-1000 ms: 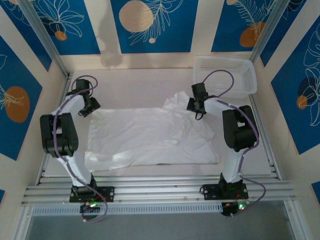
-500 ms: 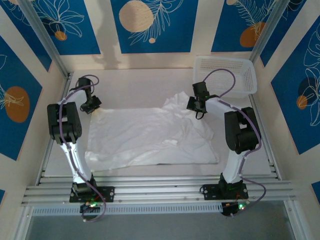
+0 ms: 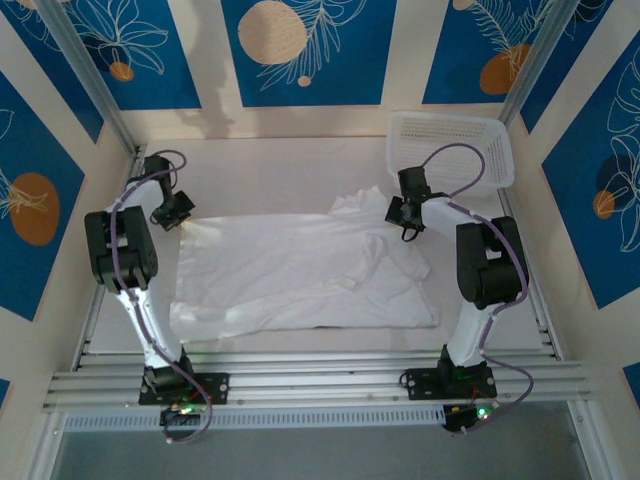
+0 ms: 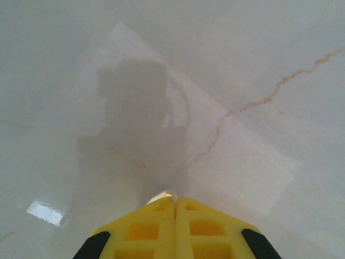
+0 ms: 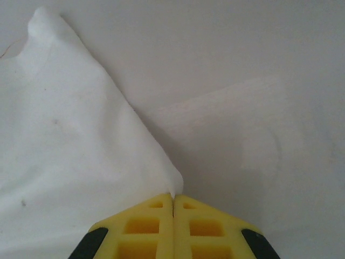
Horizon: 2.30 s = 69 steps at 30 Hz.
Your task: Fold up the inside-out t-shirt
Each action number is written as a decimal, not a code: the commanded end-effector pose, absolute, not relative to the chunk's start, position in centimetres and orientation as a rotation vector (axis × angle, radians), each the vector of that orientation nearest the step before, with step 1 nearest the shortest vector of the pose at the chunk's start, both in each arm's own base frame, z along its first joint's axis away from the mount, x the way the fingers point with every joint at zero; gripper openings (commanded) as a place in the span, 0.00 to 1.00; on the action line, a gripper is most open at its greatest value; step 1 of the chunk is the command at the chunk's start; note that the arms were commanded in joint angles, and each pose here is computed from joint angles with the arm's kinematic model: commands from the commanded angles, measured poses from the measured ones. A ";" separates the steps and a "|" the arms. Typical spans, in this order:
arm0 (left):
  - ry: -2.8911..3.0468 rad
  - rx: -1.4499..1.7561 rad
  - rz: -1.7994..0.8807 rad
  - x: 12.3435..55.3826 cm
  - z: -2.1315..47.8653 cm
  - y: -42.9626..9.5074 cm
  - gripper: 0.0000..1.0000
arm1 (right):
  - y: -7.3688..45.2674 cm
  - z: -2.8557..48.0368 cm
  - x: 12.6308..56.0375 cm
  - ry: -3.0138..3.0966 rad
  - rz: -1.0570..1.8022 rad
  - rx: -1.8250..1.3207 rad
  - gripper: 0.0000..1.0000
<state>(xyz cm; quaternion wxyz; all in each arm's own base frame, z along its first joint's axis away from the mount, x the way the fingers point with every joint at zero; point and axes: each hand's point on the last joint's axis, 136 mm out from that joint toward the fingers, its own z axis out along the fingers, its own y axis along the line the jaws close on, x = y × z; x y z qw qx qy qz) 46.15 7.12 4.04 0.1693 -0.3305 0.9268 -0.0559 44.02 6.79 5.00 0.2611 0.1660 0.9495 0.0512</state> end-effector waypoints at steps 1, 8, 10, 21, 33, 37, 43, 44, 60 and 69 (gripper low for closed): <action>2.606 -0.911 -0.219 45.5 6.2 6.7 0.00 | 6.3 6.5 44.6 2.530 0.120 0.469 0.00; 2.548 -0.910 -0.243 42.8 9.9 6.0 0.00 | 5.7 9.7 43.8 2.474 0.153 0.493 0.00; 2.537 -0.913 -0.243 40.9 10.6 5.7 0.00 | 5.1 10.2 42.6 2.461 0.168 0.537 0.00; 2.541 -0.965 -0.174 33.1 8.0 5.4 0.00 | 3.9 5.8 37.1 2.555 0.180 0.635 0.00; 2.539 -0.912 -0.184 33.7 8.9 5.3 0.00 | 5.5 7.6 33.8 2.537 0.309 0.660 0.00; 2.574 -0.941 -0.199 33.2 6.7 4.9 0.00 | 4.9 3.2 30.3 2.622 0.245 0.793 0.02; 2.586 -0.969 -0.152 32.9 5.0 5.5 0.16 | 4.9 4.1 29.9 2.648 0.232 0.741 0.33; 2.587 -0.972 -0.139 32.9 4.9 5.6 0.24 | 4.8 4.8 30.1 2.634 0.224 0.724 0.42; 2.374 -0.691 -0.427 32.3 15.0 -0.8 0.64 | 6.0 9.3 40.0 2.475 0.249 0.476 0.67; 2.360 -0.633 -0.417 28.9 14.8 -2.3 0.67 | 7.4 4.1 44.2 2.560 0.158 0.598 0.62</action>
